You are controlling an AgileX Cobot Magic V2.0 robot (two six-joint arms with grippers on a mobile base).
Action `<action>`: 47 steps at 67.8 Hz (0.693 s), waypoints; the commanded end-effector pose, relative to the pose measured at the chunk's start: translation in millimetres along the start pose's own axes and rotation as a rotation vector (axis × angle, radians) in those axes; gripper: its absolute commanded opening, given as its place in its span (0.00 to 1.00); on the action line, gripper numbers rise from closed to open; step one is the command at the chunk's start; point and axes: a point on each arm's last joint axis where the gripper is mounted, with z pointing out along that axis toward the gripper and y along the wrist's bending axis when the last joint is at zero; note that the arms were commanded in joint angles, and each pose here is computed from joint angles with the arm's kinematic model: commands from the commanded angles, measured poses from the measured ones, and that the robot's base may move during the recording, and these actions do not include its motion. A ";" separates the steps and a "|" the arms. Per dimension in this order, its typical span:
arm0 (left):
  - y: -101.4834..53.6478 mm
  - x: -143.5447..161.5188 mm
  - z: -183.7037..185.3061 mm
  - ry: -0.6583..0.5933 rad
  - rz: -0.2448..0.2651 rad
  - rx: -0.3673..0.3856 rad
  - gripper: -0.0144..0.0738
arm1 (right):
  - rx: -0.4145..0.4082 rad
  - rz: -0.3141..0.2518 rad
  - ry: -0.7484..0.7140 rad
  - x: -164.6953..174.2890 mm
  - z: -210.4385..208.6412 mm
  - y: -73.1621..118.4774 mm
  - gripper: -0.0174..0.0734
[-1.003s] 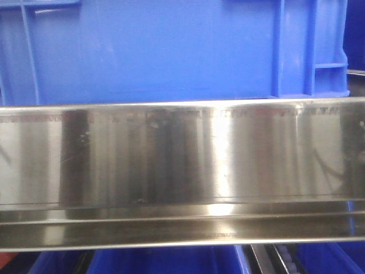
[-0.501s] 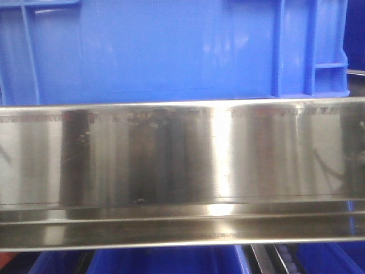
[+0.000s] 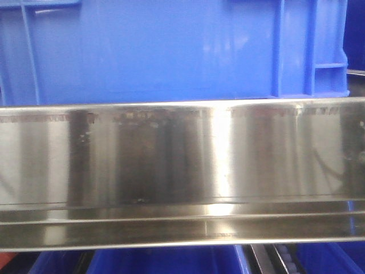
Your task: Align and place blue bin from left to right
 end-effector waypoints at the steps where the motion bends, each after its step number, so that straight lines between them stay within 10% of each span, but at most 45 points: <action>1: -0.7 19.9 -9.6 -0.024 0.096 0.003 0.04 | 0.007 0.004 -0.018 -1.6 -0.3 -0.4 0.01; 28: 11.6 98.2 -9.7 -0.108 0.098 -0.250 0.04 | 0.007 0.004 -0.018 -1.6 -0.3 -0.4 0.01; 47: 14.8 117.1 -3.8 -0.079 0.124 -0.265 0.04 | 0.007 0.004 -0.018 -1.6 -0.3 -0.4 0.01</action>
